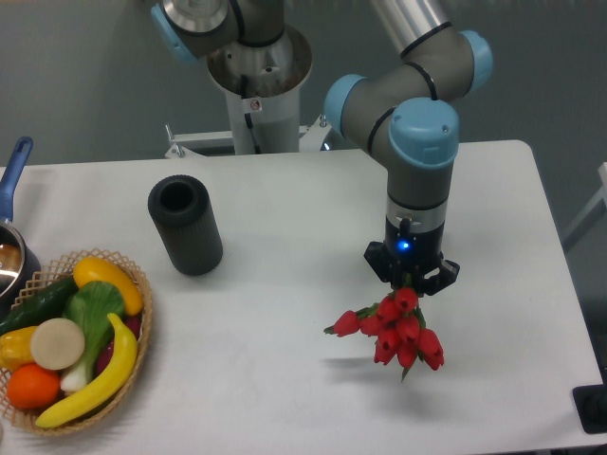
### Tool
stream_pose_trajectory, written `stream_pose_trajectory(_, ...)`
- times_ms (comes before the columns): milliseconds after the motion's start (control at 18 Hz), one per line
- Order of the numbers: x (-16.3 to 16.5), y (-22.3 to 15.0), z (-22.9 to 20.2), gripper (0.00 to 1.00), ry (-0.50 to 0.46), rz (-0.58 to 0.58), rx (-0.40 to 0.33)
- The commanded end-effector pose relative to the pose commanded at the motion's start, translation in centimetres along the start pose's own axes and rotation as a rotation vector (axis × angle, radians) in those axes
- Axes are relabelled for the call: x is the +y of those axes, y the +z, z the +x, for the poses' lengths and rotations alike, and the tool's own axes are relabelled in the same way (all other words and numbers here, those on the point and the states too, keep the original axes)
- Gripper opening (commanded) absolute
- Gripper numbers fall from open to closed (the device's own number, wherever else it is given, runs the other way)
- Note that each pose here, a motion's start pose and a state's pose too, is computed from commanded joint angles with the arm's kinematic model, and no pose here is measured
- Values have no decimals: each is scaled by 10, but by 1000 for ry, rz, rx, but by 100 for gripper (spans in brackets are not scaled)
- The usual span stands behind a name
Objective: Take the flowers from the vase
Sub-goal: 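Carry the tulip bunch away from the vase over the open table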
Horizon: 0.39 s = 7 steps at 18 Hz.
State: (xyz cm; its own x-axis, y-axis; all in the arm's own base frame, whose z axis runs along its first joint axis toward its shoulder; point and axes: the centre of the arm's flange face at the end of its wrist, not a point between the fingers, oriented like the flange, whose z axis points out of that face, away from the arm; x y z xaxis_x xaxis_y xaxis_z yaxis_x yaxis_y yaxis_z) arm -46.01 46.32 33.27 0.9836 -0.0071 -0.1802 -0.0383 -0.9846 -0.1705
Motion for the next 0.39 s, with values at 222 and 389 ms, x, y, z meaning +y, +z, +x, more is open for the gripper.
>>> stream_pose_trajectory(222,-8,8,8,0,25,-57,1)
stream_pose_trajectory(389,-7,11,10,0,28,-75,2)
